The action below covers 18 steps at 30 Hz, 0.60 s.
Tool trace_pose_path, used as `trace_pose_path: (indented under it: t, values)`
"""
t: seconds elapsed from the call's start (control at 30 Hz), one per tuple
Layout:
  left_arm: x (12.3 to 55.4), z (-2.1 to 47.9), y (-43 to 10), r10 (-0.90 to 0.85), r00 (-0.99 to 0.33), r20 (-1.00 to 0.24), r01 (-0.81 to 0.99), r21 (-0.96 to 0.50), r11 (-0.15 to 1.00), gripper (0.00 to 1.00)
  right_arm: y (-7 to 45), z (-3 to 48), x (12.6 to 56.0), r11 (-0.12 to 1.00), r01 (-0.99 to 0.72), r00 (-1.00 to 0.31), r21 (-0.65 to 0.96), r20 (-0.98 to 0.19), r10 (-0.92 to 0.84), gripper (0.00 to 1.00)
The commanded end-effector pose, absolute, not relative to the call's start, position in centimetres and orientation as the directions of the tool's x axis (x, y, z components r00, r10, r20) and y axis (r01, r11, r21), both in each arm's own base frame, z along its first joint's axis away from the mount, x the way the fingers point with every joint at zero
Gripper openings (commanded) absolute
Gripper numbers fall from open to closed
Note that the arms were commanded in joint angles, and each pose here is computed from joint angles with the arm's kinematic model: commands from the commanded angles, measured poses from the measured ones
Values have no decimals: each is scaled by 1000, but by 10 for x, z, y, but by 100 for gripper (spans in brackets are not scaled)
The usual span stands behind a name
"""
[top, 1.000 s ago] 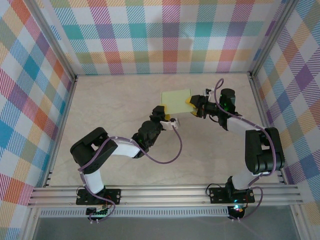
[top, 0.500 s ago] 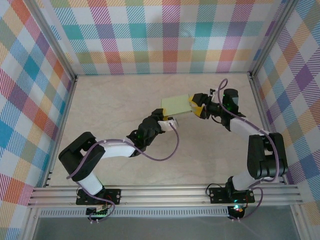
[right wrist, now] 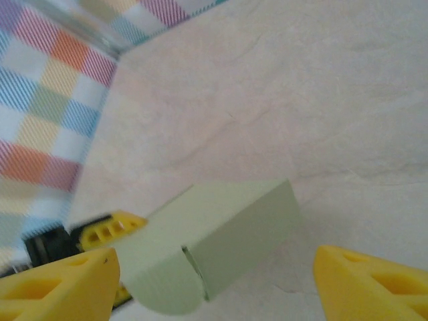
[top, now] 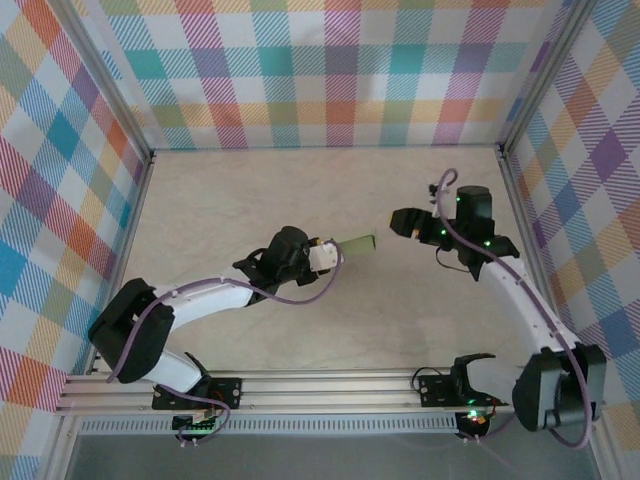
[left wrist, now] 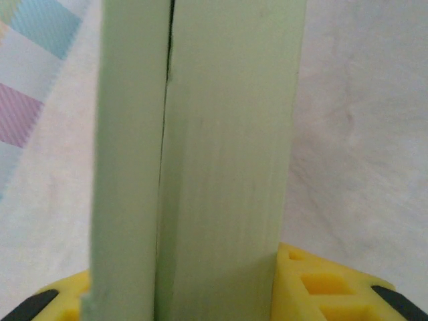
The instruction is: Fold the paper box
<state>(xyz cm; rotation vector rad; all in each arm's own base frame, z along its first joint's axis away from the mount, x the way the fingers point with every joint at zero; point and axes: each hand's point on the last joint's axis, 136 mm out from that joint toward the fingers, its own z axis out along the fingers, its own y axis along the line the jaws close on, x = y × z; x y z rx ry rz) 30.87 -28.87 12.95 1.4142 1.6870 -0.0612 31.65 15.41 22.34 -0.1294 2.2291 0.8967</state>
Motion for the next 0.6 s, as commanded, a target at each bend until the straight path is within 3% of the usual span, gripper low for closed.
trace_pose_path:
  t: [0.0,0.17,0.3,0.37,0.57]
  values:
    - [288,130,-284,755,-35,-655,890,324,322,39,151,216,298,843,-473,-639,258,-759,-126,76]
    - [272,124,-278,771,-117,-626,944,171,283,41,169,218,284,800,-600,-479,1,-801,-358,76]
    - [270,116,-272,791,-129,-598,954,141,263,41,177,215,278,765,-644,-492,-3,-765,-416,72]
    - [271,112,-271,796,-123,-592,957,142,254,41,179,211,279,760,-650,-505,1,-748,-431,64]
    - [271,98,-272,821,-137,-555,971,88,222,41,196,208,276,694,-717,-538,70,-689,-486,53]
